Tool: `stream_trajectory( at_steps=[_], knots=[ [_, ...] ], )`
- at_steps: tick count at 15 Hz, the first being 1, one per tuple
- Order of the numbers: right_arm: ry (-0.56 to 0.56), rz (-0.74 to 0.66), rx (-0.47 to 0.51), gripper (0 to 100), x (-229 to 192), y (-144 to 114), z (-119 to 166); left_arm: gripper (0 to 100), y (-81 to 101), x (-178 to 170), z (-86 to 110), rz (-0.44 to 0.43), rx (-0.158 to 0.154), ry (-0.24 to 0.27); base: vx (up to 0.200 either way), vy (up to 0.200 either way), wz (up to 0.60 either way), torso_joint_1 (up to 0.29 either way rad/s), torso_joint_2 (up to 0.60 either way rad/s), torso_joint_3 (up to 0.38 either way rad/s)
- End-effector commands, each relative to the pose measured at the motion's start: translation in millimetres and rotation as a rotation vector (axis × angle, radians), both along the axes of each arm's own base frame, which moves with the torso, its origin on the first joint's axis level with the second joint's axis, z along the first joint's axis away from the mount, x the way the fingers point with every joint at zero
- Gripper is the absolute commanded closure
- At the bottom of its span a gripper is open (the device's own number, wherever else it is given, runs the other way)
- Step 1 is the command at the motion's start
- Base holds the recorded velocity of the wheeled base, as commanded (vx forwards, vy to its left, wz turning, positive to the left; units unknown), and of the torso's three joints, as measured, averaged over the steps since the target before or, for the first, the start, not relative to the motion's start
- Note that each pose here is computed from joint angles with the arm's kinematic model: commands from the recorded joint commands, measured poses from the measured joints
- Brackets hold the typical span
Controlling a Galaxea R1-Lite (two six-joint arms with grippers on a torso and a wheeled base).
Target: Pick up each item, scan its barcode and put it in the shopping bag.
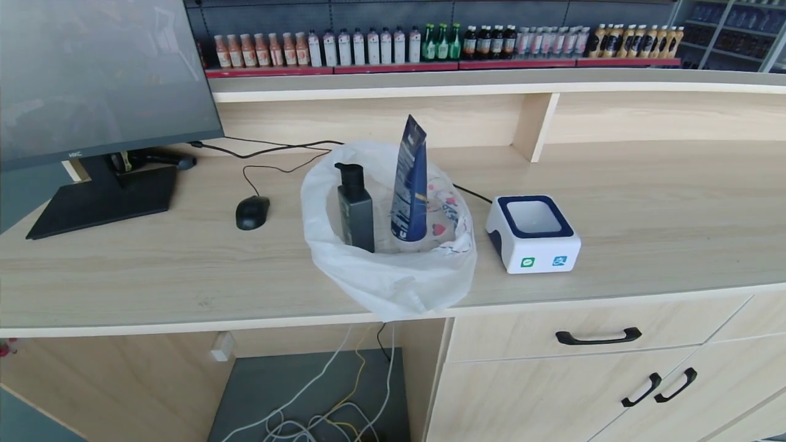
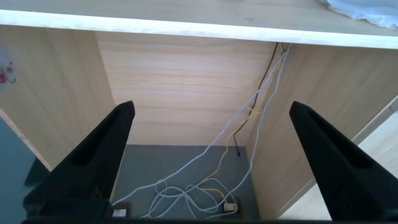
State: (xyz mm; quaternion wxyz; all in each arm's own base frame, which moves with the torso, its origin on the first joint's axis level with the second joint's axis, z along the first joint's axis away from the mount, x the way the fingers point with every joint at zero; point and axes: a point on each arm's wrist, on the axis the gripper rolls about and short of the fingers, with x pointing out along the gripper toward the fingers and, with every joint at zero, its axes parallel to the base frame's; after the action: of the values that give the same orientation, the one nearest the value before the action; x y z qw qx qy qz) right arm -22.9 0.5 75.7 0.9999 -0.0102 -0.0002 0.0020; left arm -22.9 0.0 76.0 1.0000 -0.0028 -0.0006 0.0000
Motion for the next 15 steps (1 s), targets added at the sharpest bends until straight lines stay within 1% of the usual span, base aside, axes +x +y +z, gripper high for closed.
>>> stream_trajectory(
  at_steps=[1,8,15],
  knots=[
    [0.002,0.001,0.002,0,0.1,0.0,-0.4,0,0.0,0.0,-0.1,0.0,0.001,0.0,0.0,-0.2,0.0,0.007,0.0,0.002],
    [0.002,0.001,-0.003,0,0.1,0.0,-0.4,0,0.0,0.0,-0.1,0.0,0.001,0.0,0.0,-0.2,0.0,0.002,0.0,0.003],
    [0.0,0.001,-0.003,0,0.1,0.0,-0.2,0,0.0,0.0,-0.1,0.0,-0.001,0.0,0.0,0.0,0.0,0.0,0.0,0.0]
  ],
)
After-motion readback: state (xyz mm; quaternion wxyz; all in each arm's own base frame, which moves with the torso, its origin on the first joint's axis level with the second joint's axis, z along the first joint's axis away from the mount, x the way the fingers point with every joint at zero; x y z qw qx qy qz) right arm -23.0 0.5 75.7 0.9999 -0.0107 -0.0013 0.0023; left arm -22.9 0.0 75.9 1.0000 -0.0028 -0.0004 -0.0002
